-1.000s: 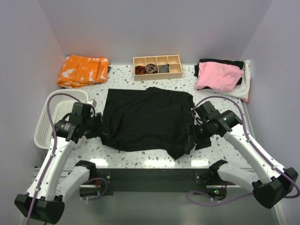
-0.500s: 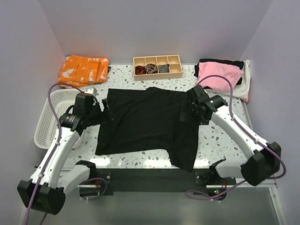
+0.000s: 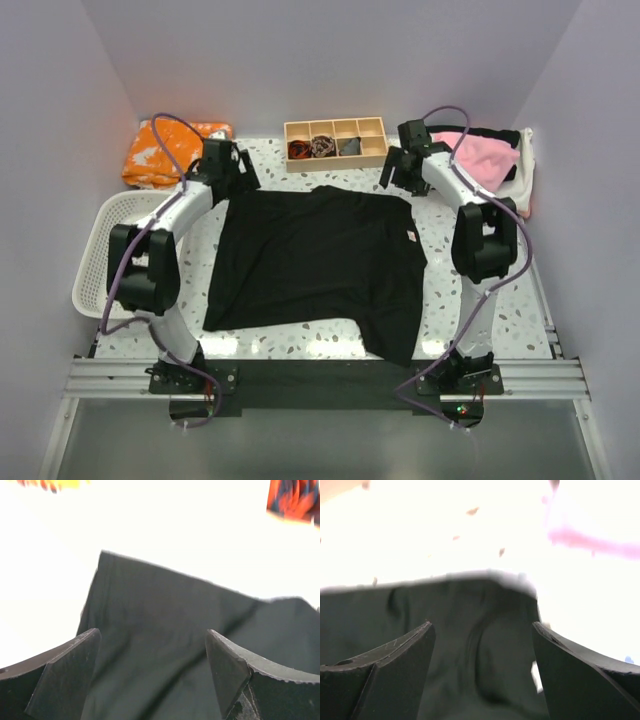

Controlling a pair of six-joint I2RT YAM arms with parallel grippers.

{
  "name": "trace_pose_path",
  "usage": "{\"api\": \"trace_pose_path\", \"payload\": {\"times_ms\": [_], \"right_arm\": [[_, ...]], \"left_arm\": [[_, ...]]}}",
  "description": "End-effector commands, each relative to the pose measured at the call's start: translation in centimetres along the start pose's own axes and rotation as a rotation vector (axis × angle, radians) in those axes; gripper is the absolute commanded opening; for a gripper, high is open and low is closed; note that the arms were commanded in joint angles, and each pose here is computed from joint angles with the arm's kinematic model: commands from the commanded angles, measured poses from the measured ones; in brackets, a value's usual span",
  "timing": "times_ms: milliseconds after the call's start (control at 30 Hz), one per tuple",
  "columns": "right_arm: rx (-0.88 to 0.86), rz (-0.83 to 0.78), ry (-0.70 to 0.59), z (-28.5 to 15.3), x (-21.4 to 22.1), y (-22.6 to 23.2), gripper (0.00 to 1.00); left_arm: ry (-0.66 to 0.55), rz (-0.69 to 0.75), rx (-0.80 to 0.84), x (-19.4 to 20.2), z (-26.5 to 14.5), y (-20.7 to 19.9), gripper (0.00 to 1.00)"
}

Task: Fold and stack the t-shirts
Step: Flatten out the tshirt

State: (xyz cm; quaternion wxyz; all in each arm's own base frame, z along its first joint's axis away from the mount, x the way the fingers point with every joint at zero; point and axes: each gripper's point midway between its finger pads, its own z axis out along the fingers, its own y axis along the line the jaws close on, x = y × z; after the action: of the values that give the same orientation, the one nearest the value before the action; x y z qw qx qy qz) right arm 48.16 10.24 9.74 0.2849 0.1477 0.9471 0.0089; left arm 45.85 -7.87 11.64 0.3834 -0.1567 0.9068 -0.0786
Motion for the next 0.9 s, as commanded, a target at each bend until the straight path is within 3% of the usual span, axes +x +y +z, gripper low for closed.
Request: {"api": "trace_pose_path", "payload": {"times_ms": [0, 33, 167, 333, 733, 867], "right_arm": [[-0.113, -0.027, -0.038, 2.0, -4.9, 0.9, 0.82], [-0.099, -0.036, -0.002, 3.6, -4.1, 0.4, 0.82], [-0.181, -0.015, 0.015, 5.3, -5.0, 0.2, 0.83], [-0.217, -0.032, 0.075, 6.3, -4.2, 0.5, 0.83], [-0.363, -0.051, 0.257, 6.5, 0.3, 2.2, 0.76], [-0.402, -0.067, 0.32, 6.8, 1.3, 2.7, 0.69]], "left_arm": [[-0.143, -0.006, -0.013, -6.1, 3.3, 0.1, 0.9], [-0.153, -0.01, -0.02, -7.6, 3.5, 0.0, 0.91], [-0.072, 0.004, -0.059, -6.2, 7.4, 1.2, 0.91], [-0.004, 0.009, -0.068, -4.0, 9.3, 1.9, 0.91], [0.143, 0.015, -0.147, 1.7, 9.5, 4.7, 0.9], [0.186, 0.02, -0.154, 2.9, 9.9, 5.1, 0.87]]}}
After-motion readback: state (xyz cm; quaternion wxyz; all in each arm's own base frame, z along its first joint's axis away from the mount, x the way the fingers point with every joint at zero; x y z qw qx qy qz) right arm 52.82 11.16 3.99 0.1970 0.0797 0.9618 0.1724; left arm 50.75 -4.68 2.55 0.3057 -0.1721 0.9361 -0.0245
